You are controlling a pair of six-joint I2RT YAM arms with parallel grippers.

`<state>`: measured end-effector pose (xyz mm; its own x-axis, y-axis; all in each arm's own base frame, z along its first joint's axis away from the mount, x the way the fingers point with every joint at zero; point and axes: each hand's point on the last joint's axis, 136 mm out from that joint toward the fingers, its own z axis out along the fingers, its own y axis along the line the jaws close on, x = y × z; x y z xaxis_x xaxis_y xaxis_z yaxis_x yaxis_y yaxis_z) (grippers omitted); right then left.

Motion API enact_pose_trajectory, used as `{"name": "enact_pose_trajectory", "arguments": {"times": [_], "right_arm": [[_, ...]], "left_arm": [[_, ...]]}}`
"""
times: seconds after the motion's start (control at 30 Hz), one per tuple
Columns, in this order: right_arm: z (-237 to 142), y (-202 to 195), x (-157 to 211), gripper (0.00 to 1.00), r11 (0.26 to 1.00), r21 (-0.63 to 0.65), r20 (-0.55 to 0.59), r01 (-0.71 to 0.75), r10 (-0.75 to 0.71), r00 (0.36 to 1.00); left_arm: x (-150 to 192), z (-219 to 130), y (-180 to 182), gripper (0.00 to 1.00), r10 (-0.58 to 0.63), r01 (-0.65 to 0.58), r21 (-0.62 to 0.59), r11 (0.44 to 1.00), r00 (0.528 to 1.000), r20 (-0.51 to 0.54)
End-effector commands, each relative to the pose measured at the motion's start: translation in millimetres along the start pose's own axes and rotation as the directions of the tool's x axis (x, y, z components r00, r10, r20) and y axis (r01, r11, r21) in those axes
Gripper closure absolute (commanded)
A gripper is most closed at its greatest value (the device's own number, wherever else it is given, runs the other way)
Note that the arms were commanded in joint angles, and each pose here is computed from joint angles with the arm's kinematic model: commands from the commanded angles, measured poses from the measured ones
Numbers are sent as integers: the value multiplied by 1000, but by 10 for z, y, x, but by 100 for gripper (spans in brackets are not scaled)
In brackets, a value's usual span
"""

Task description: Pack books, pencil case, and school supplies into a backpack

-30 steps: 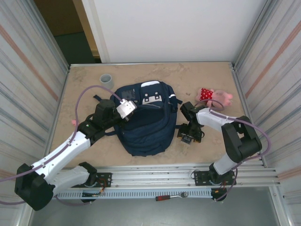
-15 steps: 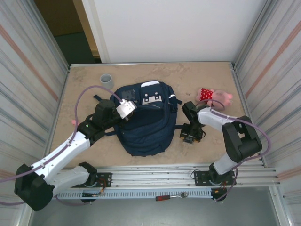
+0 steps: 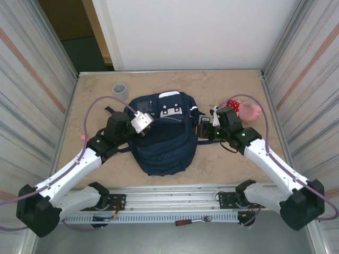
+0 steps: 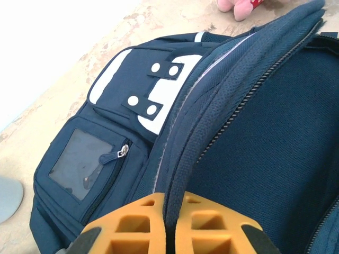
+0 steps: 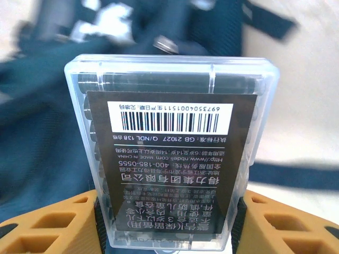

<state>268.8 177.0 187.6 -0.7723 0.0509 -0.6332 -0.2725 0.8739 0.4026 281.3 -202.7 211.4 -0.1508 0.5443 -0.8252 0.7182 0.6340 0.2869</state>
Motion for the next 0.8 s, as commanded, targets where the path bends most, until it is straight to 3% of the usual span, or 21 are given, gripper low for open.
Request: {"name": "enact_pose_trajectory", "arguments": {"times": [0.0, 0.13, 0.23, 0.4, 0.47, 0.6, 0.77], "right_arm": [[-178, 525, -286, 46, 929, -174, 175, 328, -298, 938], [-275, 938, -240, 47, 754, -220, 273, 618, -561, 782], [-233, 1160, -92, 51, 573, -192, 315, 797, -733, 603], [55, 1321, 160, 52, 275, -91, 276, 957, -916, 290], [180, 1353, 196, 52, 192, -58, 248, 980, -948, 200], [390, 1399, 117, 51, 114, -3, 215, 993, -970, 112], [558, 1422, 14, 50, 82, 47, 203, 996, -977, 70]], "left_arm": [[-338, -164, 90, 96, -38, 40, -11, 999, 992, 118], [-371, -167, 35, 96, -55, 52, 23, 998, 990, 133], [-399, -169, 2, 96, -65, 59, 47, 997, 987, 146], [-525, -200, -25, 96, -77, 63, 81, 995, 981, 177], [-562, -210, -32, 96, -77, 61, 93, 994, 980, 184], [-632, -240, -53, 96, -78, 56, 114, 992, 977, 201], [-679, -270, -92, 96, -80, 50, 140, 989, 973, 217]]}}
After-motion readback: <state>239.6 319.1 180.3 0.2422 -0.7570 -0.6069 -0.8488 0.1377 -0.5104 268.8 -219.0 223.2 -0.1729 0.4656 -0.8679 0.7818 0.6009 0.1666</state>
